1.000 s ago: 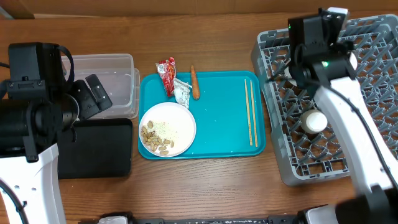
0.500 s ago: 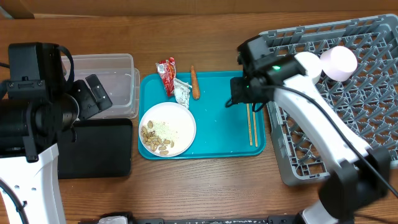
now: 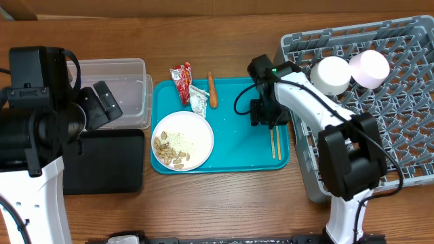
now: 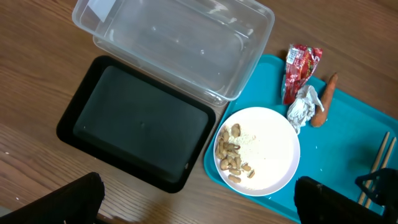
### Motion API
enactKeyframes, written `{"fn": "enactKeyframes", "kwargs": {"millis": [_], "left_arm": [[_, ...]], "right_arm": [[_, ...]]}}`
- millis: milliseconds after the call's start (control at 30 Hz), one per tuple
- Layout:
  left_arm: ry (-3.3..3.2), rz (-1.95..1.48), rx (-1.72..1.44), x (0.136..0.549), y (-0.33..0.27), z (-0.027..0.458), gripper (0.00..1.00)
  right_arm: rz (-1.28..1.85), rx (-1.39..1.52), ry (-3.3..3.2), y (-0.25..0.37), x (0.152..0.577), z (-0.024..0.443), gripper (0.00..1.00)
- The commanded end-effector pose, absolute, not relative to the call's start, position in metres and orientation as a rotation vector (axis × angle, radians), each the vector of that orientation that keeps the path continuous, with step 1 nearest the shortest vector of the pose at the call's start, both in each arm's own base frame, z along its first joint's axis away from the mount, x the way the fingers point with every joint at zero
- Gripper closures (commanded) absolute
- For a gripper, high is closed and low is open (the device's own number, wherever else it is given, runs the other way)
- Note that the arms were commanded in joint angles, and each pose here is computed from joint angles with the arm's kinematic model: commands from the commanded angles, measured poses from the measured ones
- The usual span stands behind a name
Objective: Sort waste into correct bins and load items into the dishwasher
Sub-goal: 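Grasp the wooden chopsticks on the teal tray with the right gripper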
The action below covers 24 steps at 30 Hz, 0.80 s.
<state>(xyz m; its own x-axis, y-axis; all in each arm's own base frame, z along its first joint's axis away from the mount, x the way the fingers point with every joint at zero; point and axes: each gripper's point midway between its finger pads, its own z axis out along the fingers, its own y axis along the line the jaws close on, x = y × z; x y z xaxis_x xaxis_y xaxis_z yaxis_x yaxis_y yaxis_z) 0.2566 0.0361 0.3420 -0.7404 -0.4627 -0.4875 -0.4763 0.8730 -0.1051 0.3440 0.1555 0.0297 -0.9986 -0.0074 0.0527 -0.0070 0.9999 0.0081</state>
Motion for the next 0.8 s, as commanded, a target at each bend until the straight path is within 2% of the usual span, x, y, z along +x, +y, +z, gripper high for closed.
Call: {"fn": "enactKeyframes", "kwargs": {"millis": [0, 233, 333, 467, 500, 533, 633, 767], "left_arm": [[2.525, 0.050, -0.705, 0.258, 0.039, 0.341, 0.00], [2.525, 0.051, -0.705, 0.258, 0.039, 0.341, 0.00], [2.524, 0.050, -0.705, 0.258, 0.039, 0.341, 0.00], [2.525, 0.051, -0.705, 0.258, 0.039, 0.341, 0.00], [2.524, 0.050, -0.705, 0.258, 0.039, 0.341, 0.00], [2.525, 0.051, -0.705, 0.258, 0.039, 0.341, 0.00], [2.525, 0.050, -0.705, 0.258, 0.039, 0.341, 0.00], [2.524, 0.050, -0.705, 0.258, 0.039, 0.341, 0.00]], "right_arm": [[0.012, -0.013, -3.063, 0.150, 0.341, 0.021, 0.47], [0.033, -0.019, -3.037, 0.145, 0.330, 0.007, 0.48], [-0.009, 0.002, -3.029, 0.149, 0.327, 0.003, 0.66], [-0.183, 0.104, -2.995, 0.168, 0.322, 0.003, 0.80], [-0.188, 0.103, -2.994, 0.169, 0.322, 0.003, 0.85], [-0.184, 0.102, -2.996, 0.168, 0.322, 0.004, 0.96], [-0.153, 0.093, -3.011, 0.166, 0.327, 0.017, 0.96], [-0.125, 0.097, -3.131, 0.163, 0.348, 0.061, 0.96]]}}
